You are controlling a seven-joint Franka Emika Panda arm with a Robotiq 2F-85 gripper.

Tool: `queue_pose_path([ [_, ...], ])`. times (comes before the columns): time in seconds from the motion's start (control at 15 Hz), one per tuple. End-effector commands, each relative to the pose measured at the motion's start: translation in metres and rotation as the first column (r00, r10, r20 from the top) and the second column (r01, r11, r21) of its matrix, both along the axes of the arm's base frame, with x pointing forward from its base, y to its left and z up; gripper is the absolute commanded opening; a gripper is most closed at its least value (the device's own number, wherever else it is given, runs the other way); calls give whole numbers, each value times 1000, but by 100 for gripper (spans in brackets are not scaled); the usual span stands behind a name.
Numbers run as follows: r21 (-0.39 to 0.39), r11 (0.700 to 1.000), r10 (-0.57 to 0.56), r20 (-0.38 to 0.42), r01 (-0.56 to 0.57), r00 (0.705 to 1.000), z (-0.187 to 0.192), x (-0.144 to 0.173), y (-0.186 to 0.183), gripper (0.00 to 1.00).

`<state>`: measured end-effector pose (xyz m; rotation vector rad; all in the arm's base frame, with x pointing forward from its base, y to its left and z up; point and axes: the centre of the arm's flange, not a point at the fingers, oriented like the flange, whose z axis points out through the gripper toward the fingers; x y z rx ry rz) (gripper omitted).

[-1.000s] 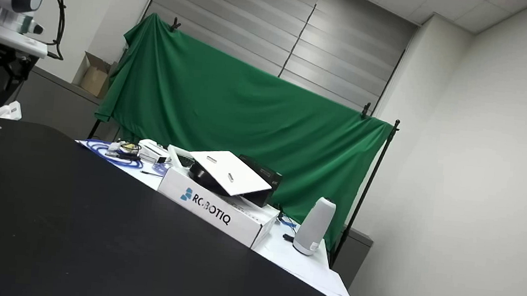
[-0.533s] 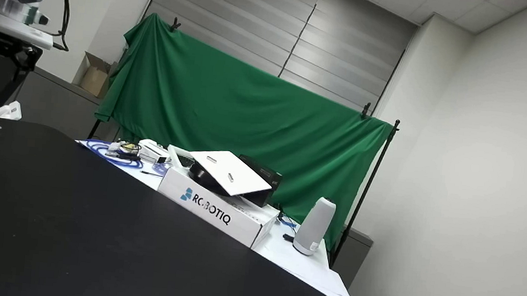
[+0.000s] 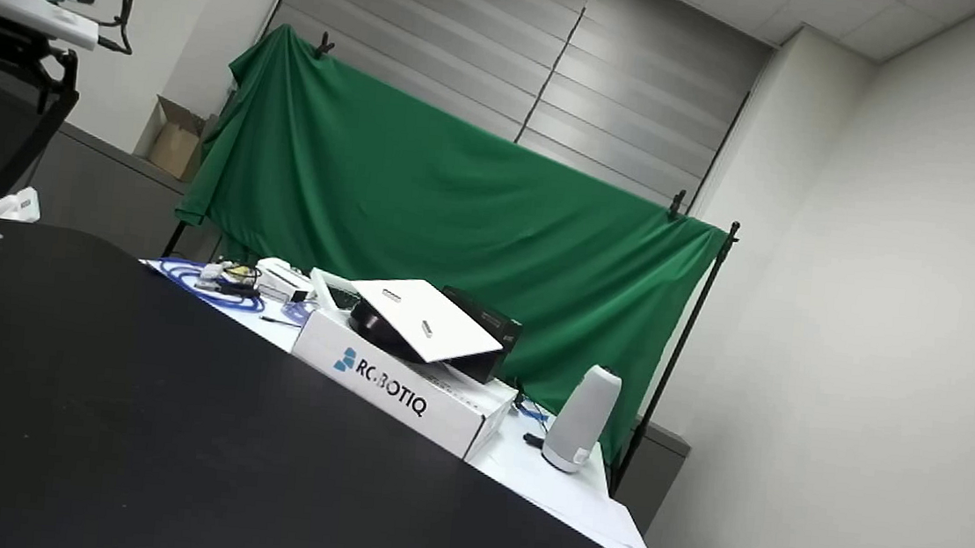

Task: Move the bottle backwards then place it on top of the silver object

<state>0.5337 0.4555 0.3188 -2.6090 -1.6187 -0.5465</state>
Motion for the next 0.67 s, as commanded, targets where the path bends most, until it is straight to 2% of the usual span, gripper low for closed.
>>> queue_pose_path([
  [0.0,3,998,-64,54,64,996,38,-33,-16,100],
  [0.2,8,995,-95,75,95,993,56,-44,-28,100],
  [0.27,13,999,-46,47,46,998,44,-23,-9,100],
  [0.6,7,999,-43,41,42,998,40,-26,-9,100],
])
